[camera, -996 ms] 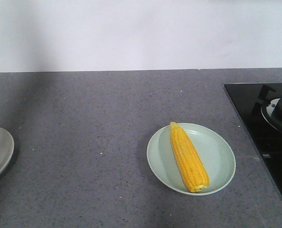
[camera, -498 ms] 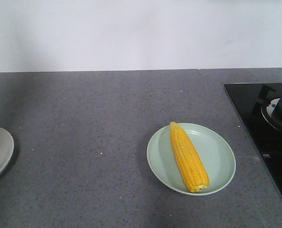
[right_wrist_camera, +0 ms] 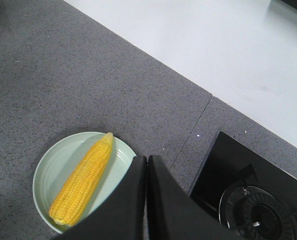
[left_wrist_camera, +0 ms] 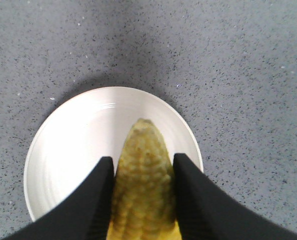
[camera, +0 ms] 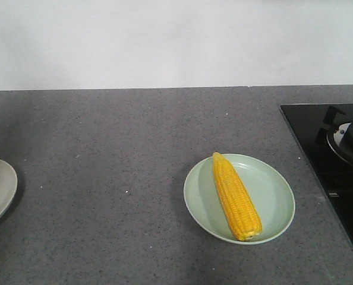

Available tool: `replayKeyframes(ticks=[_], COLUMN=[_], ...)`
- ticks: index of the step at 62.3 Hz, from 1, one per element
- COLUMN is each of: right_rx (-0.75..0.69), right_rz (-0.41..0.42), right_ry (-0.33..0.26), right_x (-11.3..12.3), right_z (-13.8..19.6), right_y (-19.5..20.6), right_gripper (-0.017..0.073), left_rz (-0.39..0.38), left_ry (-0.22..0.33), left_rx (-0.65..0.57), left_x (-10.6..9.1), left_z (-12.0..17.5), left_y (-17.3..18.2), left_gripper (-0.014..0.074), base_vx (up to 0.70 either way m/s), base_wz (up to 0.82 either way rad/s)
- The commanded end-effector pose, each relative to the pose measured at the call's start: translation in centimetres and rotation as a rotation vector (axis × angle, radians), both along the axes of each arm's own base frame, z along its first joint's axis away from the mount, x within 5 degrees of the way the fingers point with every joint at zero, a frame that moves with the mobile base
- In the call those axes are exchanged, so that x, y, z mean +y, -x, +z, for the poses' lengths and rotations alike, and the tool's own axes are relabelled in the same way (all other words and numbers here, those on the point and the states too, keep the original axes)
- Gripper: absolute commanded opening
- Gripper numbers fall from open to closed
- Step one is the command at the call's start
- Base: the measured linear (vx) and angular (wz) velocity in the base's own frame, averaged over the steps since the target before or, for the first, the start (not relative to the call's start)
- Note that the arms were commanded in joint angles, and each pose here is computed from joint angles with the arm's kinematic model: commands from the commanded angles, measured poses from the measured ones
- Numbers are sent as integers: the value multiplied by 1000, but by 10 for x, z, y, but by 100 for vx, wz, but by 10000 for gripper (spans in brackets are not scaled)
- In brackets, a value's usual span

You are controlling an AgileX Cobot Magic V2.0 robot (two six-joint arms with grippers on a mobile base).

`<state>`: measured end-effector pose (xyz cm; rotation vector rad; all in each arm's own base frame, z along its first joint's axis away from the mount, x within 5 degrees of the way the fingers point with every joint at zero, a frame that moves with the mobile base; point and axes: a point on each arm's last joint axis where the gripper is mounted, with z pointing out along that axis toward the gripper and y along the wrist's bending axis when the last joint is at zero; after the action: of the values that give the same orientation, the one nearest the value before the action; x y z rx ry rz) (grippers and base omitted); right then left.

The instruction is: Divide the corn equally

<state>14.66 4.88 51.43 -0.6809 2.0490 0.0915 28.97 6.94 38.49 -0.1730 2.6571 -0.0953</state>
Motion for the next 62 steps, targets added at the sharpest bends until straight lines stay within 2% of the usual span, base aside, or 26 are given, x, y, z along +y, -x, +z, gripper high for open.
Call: replayKeyframes(ticks=[1,17,26,42,52,62], right_rx=[-55,-56,-55,-55,-54,-56], right_rz=[-4,-4,-2,-2,-2,-2], right_ry=[-20,-20,-22,-23,-23,-24], right_x=[-2,-2,-1,-1,-1,-1], right_z=[10,10,10,10,10,10], right_y=[4,4,5,4,5,4], right_gripper=[-8,-8,-8,-8,-8,-8], left_rz=[-2,-5,-32,-29,-26,-23], left_ry=[4,21,6,1,4,5], left_rx=[-35,31,45,73,80,81], left_x=[0,5,7,12,13,15], left_z=[6,-16,-23,-36,-43,-47], left_y=[-3,-20,-26,-36,-42,-46], left_gripper=[-7,-7,-3,6,31,92], base_vx=[0,0,0,0,0,0], base_wz=[0,0,0,0,0,0])
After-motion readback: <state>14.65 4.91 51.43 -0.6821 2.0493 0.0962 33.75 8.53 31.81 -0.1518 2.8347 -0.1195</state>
